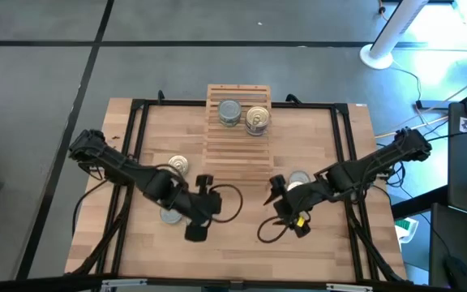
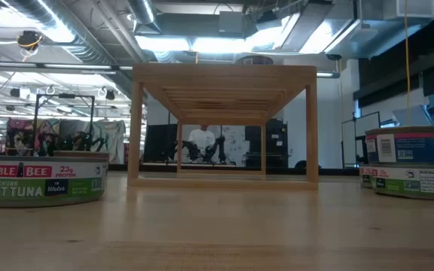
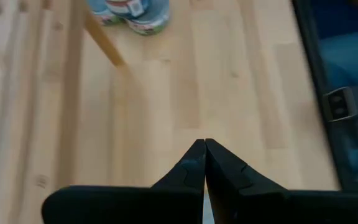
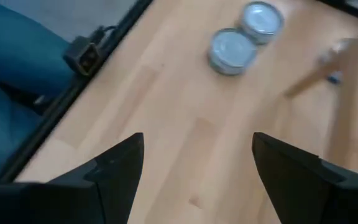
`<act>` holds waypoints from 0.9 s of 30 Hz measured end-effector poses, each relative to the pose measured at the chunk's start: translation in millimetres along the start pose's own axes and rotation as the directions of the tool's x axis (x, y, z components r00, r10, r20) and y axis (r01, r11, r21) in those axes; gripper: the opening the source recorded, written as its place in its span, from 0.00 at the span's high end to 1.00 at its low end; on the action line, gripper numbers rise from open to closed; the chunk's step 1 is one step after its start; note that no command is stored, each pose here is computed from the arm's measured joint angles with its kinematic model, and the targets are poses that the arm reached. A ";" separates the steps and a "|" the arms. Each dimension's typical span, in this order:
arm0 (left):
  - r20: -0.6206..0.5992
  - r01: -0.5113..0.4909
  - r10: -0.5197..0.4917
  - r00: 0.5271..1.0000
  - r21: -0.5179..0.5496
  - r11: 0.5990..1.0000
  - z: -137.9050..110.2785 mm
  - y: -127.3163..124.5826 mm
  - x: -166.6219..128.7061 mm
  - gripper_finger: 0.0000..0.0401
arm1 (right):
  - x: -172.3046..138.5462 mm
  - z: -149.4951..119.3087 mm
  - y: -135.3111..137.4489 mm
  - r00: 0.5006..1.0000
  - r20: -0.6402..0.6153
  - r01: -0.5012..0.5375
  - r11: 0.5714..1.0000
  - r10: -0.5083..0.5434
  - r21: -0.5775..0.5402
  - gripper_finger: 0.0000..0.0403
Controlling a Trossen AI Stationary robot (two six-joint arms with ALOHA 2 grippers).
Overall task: Stack canned seafood by type on shelf
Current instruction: Put the green tuna can on the shelf aligned with other green tuna can
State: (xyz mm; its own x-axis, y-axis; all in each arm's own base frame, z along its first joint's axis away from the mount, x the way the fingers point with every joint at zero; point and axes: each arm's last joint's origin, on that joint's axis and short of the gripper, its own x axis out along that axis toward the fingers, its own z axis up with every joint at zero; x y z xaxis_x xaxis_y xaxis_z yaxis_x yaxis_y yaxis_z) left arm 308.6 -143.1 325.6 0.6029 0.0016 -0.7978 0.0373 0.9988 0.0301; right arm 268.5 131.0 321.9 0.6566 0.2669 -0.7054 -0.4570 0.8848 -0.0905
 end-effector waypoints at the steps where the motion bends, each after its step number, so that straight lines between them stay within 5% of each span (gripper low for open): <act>1: 0.001 0.009 -0.009 1.000 -0.013 1.000 -1.5 -4.7 -1.3 0.99 | 4.7 1.6 0.6 1.000 0.010 -0.016 1.000 0.016 -0.001 0.26; 8: -0.030 0.044 -0.049 0.998 -0.141 0.989 -14.3 -31.8 -7.0 0.97 | 44.5 5.3 3.1 0.999 0.015 -0.041 0.999 0.041 -0.006 0.26; 14: -0.120 0.019 -0.050 0.992 -0.250 0.968 -30.0 -58.6 9.2 0.85 | 81.0 4.1 5.0 0.999 0.011 -0.038 0.999 0.038 -0.014 0.26; 20: -0.230 -0.004 -0.023 0.973 -0.119 0.993 -47.2 -79.8 33.8 0.73 | 111.0 1.7 5.4 1.000 0.019 0.015 0.992 -0.013 -0.125 0.26; 27: -0.359 -0.063 0.062 0.931 0.009 0.998 -70.2 -95.9 59.4 0.71 | 143.5 0.1 5.7 0.995 0.071 0.084 0.964 -0.068 -0.253 0.26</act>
State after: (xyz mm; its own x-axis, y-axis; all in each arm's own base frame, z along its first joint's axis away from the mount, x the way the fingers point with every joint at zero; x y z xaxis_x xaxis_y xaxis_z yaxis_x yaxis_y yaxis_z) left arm 285.0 -235.4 233.0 0.2775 0.0806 -0.9574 0.0060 0.9963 0.0856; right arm 360.2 174.4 220.3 0.7273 0.2323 -0.6458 -0.5370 0.7787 -0.3246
